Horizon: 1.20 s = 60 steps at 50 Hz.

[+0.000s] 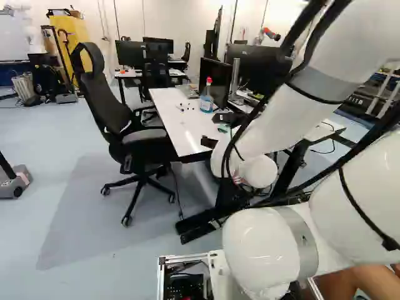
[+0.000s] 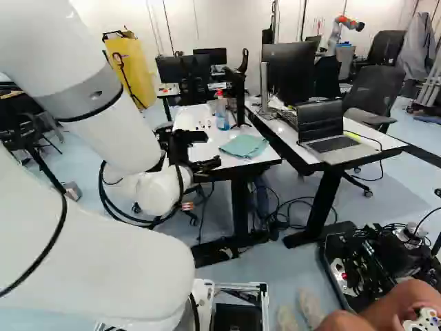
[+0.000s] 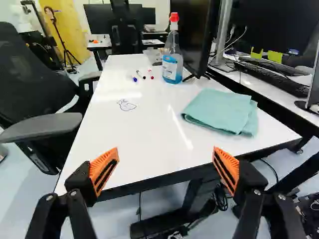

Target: Clean the table with the green towel

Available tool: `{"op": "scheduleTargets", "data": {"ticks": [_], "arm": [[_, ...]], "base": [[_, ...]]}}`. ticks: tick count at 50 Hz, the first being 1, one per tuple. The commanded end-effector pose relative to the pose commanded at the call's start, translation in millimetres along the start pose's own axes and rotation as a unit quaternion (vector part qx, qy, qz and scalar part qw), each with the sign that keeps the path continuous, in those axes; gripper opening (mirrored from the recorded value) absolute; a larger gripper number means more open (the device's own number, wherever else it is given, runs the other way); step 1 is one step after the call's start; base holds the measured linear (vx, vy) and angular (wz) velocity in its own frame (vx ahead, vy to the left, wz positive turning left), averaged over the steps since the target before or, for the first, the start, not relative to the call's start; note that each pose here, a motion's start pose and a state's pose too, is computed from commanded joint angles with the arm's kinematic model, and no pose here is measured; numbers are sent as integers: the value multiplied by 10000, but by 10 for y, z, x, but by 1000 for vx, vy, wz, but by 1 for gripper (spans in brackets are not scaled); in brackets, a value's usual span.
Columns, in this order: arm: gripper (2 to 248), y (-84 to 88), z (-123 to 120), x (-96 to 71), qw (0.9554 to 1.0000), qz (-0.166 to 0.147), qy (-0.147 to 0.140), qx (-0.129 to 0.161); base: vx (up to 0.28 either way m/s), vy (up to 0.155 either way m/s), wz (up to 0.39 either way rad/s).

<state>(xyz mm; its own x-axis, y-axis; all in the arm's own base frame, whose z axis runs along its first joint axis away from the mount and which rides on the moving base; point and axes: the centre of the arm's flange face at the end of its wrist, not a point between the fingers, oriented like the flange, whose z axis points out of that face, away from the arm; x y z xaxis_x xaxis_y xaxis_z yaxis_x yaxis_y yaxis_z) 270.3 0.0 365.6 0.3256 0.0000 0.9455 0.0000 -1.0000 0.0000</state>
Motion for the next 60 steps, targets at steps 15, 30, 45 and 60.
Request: {"op": "scheduleTargets", "data": {"ticks": [15,30,45,60], "arm": [[247,0,0,0,10000,0,0,0],[247,0,8,4,10000,0,-2,0],[247,5,97,85,10000,3,29,-9],[247,47,183,266,9997,24,212,-76]], "base": [[0,0,0],[0,0,0],[0,0,0],[0,0,0]]}}
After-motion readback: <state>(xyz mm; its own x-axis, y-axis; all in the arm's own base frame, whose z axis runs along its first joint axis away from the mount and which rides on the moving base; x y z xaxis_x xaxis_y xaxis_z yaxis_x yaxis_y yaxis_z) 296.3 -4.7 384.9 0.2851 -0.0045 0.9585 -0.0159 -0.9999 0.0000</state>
